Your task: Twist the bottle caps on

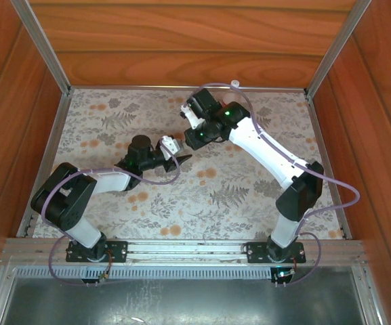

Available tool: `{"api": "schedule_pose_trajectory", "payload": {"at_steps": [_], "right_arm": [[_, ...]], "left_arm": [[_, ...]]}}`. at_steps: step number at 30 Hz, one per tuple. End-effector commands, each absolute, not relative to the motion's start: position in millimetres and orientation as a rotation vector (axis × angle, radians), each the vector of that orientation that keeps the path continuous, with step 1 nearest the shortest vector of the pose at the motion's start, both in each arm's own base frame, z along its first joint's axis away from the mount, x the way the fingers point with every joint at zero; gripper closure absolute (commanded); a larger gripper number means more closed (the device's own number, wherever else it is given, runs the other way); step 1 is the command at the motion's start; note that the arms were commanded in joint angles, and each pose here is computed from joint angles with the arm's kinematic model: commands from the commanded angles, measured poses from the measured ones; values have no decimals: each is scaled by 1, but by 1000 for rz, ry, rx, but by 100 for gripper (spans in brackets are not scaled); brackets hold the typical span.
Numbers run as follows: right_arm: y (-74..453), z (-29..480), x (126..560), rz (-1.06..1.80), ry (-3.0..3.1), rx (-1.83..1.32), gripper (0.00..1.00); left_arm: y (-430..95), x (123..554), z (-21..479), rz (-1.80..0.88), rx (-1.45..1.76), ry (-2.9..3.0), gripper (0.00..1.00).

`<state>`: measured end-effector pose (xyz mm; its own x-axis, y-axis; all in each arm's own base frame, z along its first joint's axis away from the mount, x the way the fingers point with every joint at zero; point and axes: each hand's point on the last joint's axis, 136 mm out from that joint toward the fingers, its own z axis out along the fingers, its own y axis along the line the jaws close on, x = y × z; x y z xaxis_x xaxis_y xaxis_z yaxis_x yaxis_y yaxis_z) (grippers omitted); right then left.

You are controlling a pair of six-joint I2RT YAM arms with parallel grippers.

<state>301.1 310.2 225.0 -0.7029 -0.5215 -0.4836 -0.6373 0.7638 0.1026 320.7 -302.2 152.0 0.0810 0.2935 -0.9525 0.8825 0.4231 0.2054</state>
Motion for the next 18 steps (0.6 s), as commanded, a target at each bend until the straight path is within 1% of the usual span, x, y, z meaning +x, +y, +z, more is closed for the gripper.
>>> {"api": "schedule_pose_trajectory", "payload": {"at_steps": [1, 2, 3, 6, 7, 9, 12, 14, 18], "right_arm": [[304, 261, 290, 479, 2413, -824, 41], [301, 264, 288, 452, 2331, -913, 32], [299, 270, 285, 436, 2244, -1007, 26], [291, 284, 272, 365, 2026, -1249, 17], [289, 287, 268, 345, 1973, -1312, 16], [287, 288, 254, 341, 1881, -1460, 15], [287, 287, 226, 404, 1793, -1686, 14], [284, 287, 220, 405, 1772, -1758, 14], [283, 282, 222, 373, 1768, -1808, 16]], "left_arm": [[-295, 334, 152, -528, 1079, 1482, 42], [-298, 328, 150, -561, 1101, 1473, 42], [-301, 321, 150, -602, 1129, 1456, 42], [-310, 296, 149, -735, 1214, 1397, 42], [-313, 288, 149, -779, 1243, 1373, 41], [-317, 275, 149, -859, 1295, 1326, 42], [-320, 266, 151, -922, 1317, 1305, 42], [-321, 264, 153, -935, 1324, 1292, 42], [-322, 261, 155, -941, 1338, 1272, 41]]}}
